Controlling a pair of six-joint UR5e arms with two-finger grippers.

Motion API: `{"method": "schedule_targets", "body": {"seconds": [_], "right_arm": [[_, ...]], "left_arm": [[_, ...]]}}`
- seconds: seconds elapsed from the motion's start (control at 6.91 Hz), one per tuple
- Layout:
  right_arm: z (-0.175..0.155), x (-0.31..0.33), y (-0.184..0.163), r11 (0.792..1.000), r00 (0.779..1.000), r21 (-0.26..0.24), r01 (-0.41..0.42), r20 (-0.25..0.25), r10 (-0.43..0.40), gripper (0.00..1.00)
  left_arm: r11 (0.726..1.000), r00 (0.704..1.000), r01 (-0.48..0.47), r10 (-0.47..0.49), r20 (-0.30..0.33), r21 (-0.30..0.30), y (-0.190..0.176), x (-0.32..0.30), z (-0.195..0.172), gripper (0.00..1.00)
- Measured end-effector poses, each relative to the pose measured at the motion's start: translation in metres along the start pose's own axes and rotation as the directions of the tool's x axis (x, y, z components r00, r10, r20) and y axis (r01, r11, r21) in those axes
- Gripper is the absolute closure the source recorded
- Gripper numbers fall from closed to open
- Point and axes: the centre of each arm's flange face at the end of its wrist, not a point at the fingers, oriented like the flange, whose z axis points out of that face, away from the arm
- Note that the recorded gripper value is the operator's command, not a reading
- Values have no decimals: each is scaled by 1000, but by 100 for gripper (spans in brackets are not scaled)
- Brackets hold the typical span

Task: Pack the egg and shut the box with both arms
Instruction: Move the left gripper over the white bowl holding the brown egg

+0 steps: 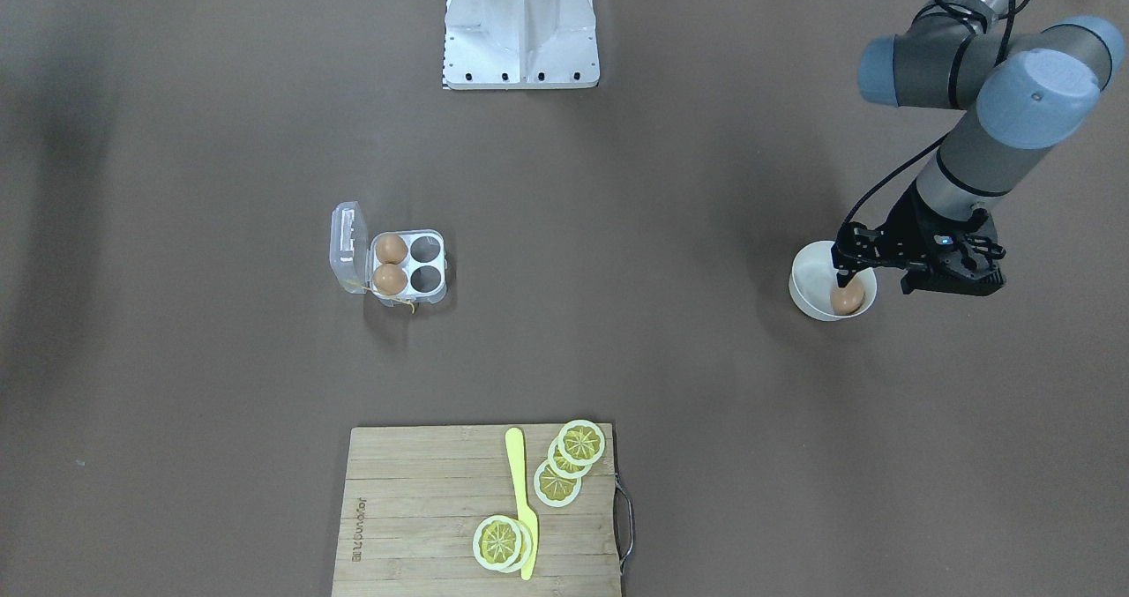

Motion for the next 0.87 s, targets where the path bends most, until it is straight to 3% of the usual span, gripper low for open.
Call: {"method": "schedule_targets", "body": {"seconds": [0.87], "right_arm": [[1,-2,-3,1000,1000,0,-1,20,1,0]], "left_arm": [[999,996,-35,38,80,-40,23,12,51,19]]}}
